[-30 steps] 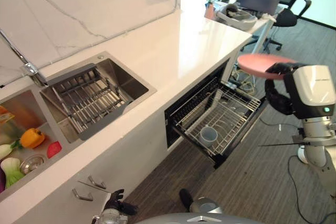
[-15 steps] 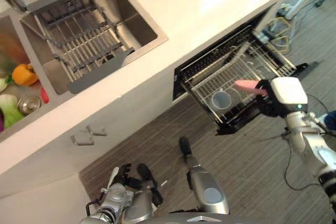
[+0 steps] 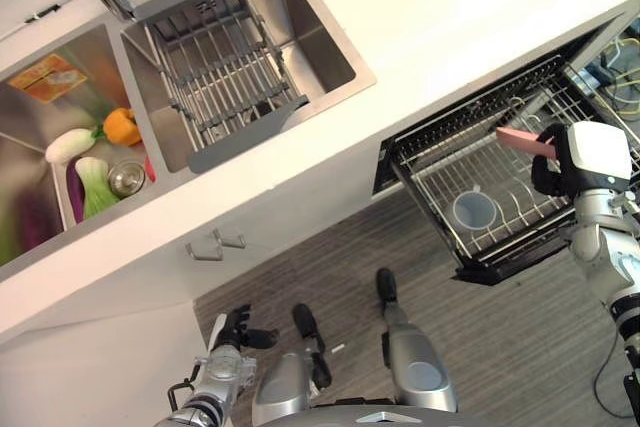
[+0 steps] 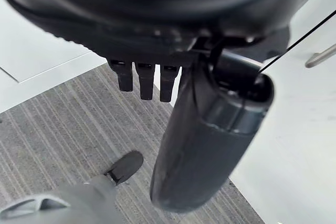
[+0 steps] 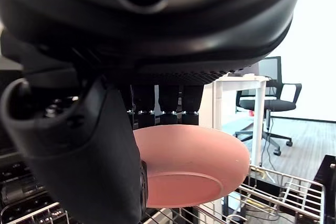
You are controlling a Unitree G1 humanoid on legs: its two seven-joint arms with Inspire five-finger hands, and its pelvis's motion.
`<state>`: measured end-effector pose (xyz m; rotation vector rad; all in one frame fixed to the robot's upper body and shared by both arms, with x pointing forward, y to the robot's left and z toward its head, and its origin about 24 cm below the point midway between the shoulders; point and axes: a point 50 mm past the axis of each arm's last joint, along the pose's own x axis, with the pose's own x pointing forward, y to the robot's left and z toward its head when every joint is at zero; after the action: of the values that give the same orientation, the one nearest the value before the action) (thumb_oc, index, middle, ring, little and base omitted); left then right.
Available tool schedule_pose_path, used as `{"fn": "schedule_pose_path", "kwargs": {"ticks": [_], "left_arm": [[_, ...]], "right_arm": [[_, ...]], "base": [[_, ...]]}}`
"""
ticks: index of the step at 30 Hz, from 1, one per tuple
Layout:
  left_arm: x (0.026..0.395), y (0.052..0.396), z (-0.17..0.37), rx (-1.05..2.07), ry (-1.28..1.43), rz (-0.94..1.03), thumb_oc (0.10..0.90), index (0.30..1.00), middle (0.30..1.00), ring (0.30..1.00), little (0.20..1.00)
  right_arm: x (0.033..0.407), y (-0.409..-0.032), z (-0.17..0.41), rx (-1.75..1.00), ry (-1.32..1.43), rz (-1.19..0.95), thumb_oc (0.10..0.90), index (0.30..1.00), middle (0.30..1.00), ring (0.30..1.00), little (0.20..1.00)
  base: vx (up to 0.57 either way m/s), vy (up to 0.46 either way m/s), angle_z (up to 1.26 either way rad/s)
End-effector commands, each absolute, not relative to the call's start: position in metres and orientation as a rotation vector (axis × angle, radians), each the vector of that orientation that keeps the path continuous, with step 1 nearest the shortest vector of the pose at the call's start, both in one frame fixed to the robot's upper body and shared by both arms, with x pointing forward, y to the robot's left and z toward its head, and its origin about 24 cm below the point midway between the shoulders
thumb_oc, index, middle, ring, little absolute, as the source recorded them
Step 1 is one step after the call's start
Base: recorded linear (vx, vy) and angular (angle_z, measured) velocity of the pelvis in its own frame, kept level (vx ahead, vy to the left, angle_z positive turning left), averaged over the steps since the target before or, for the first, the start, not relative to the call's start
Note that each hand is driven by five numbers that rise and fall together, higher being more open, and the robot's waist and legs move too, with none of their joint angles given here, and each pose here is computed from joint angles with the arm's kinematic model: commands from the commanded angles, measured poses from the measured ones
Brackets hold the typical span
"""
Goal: Place the dishes in the dishwasher.
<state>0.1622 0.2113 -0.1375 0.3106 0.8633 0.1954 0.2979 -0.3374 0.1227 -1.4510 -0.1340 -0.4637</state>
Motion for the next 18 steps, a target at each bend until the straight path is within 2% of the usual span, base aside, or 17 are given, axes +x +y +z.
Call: {"fn": "schedule_pose_path", "kwargs": {"ticks": [1,10,12,16,18], "left_arm": [[0.151,0.217,-0.142,0.366,0.894,0.179,0.800,0.900,0.900,0.900,0.900],[0.146,0.220,-0.143,0.393,0.919,0.153,0.800,0.900,0.900,0.900,0.900],[0.142,0.230,-0.143,0.418,0.941,0.175,0.800,0.900,0.900,0.900,0.900],[0.140,0.237,-0.143,0.430,0.955,0.201,0.800,0.900,0.900,0.900,0.900],[0.138,0.238,-0.143,0.420,0.963,0.235,0.800,0.900,0.900,0.900,0.900]], "right_arm": [[0.297,-0.338,0.180,-1.395,-0.380,-0.624,0.800,0.900,0.900,0.900,0.900],[0.277,-0.333,0.190,-1.367,-0.474,-0.637,0.800,0.900,0.900,0.900,0.900],[0.262,-0.339,0.215,-1.404,-0.571,-0.719,0.800,0.900,0.900,0.900,0.900],[0.241,-0.349,0.230,-1.392,-0.625,-0.837,0.800,0.900,0.900,0.900,0.900],[0.223,-0.353,0.232,-1.258,-0.683,-0.961,0.800,0.900,0.900,0.900,0.900]], "base": [[0.02,-0.053,0.06],[0.02,-0.039,0.10],[0.02,-0.042,0.07],[0.02,-0.011,0.10],[0.00,0.000,0.00]]}}
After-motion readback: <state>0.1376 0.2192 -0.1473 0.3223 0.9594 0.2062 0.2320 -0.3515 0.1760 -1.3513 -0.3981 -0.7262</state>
